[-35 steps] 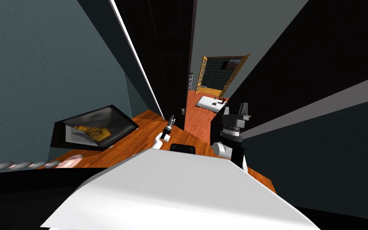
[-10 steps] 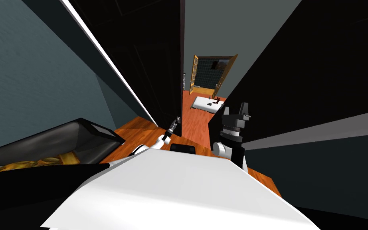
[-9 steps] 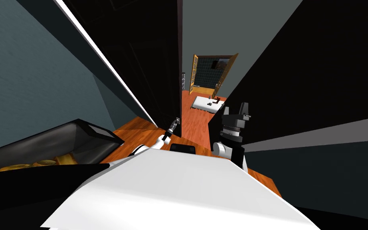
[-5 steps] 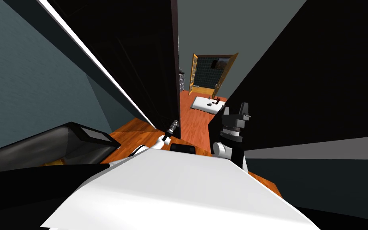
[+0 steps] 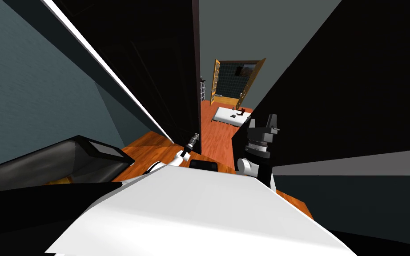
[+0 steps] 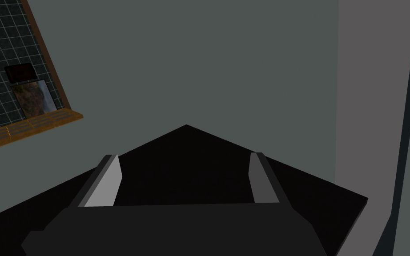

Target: Push the door open

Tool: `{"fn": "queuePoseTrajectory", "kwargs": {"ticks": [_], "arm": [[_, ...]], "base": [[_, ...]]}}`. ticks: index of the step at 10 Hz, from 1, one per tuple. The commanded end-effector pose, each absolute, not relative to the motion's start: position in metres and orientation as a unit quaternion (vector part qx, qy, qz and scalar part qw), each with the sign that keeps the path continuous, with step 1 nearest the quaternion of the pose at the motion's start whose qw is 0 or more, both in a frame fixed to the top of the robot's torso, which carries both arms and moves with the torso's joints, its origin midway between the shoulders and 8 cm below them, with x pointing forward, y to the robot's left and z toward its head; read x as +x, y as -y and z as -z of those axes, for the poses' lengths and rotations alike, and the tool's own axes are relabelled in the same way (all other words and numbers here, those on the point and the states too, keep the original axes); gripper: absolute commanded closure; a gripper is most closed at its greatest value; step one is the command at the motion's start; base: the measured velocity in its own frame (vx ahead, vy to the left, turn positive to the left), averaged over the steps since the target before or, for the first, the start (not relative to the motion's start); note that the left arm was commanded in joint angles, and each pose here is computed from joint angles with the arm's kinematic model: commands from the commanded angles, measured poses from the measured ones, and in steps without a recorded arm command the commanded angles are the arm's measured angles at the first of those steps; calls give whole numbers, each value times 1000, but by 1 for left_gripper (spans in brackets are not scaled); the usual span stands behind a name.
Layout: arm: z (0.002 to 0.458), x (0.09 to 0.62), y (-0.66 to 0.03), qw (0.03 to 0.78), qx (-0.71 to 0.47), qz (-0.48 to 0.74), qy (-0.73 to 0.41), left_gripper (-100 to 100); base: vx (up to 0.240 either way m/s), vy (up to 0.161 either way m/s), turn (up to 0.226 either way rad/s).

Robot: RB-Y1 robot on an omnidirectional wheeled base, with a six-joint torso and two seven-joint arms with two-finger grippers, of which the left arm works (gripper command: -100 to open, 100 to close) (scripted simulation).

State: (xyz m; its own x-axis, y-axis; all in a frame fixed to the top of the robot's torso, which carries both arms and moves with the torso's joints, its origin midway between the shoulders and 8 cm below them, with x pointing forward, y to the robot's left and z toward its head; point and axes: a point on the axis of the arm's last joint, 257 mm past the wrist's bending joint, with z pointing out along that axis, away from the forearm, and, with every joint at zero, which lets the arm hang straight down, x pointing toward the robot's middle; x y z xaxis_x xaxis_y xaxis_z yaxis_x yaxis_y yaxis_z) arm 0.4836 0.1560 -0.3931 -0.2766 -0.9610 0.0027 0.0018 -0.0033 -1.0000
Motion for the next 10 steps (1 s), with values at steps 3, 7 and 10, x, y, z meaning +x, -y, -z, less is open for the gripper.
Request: {"fn": "queuePoseTrajectory", "kwargs": {"ticks": [3,7,10], "arm": [[393,485,-166,432,-432,560,-559,100],[393,488,-182,444,-442,551,-552,100],[393,490,-199,456,-453,541,-542,100]], "base": [[80,-34,19],[135,-72,26],[179,-98,43]]}}
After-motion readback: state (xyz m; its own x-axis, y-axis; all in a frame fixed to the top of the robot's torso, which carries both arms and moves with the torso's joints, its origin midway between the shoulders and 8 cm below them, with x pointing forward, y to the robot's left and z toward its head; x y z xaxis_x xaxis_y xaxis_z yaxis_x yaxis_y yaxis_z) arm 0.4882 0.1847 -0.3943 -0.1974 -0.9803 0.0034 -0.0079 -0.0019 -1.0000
